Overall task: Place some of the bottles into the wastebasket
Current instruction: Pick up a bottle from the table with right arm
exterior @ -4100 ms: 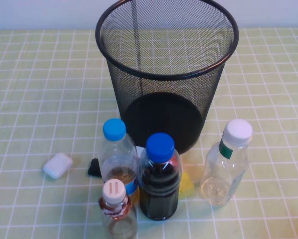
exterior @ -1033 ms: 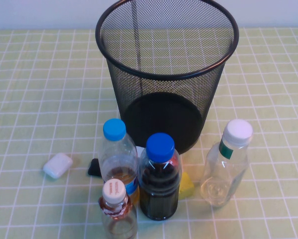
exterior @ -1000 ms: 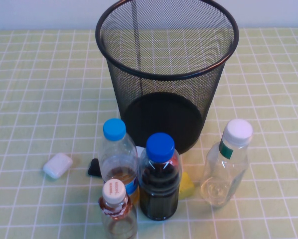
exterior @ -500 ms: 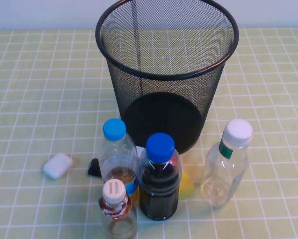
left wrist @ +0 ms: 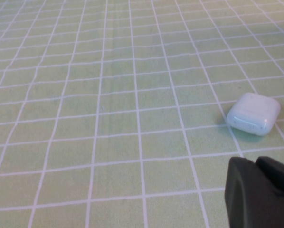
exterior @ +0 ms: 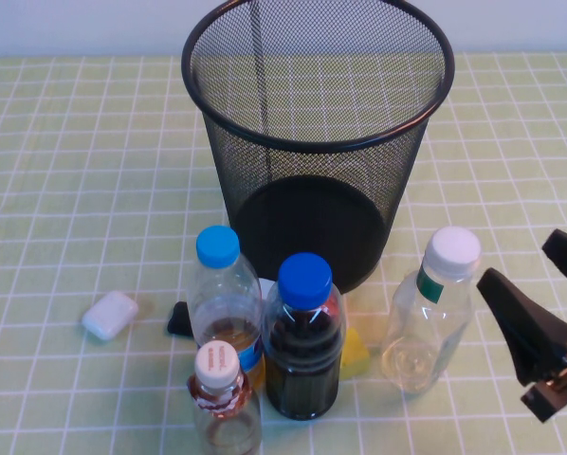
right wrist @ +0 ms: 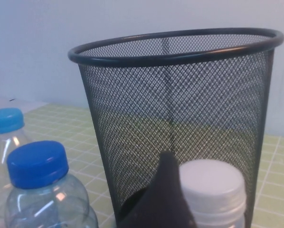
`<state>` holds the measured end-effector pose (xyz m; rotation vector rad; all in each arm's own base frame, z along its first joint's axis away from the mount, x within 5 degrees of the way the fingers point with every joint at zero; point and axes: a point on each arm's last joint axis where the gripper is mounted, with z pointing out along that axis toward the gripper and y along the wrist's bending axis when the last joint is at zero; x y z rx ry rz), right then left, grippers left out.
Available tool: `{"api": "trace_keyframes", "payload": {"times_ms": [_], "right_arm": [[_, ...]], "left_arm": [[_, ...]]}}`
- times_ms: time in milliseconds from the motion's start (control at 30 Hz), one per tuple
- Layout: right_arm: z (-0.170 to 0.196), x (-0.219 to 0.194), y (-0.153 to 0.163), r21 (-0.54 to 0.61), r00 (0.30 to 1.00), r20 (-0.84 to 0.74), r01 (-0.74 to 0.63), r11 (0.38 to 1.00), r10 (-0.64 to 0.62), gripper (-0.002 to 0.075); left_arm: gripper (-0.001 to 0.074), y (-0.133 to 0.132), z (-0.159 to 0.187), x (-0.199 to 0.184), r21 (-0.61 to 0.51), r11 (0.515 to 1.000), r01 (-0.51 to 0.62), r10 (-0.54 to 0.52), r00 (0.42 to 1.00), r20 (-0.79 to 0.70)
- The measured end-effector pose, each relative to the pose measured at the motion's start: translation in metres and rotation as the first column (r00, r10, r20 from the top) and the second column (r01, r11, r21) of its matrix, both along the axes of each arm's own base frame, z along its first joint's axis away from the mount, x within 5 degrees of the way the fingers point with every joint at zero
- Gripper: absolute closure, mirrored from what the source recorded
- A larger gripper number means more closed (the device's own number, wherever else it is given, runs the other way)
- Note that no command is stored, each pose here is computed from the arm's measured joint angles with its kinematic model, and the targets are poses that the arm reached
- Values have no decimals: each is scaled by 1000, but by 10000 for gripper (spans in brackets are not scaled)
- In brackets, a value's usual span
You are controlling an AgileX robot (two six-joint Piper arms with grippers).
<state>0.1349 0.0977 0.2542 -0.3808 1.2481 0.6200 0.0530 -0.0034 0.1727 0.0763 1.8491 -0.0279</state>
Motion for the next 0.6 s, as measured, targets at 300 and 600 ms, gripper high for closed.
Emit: {"api": "trace_keyframes", "payload": {"times_ms": [300, 600], "right_arm": [[0, 42, 27, -60, 999, -31, 20, 998, -22, 176], [-24, 67, 41, -139, 991, -128, 31, 990, -48, 176]], "left_arm": [[735, 0, 0, 0, 0, 1000, 0, 0, 1000, 0], [735, 0, 0, 0, 0, 1000, 0, 0, 1000, 0]]}}
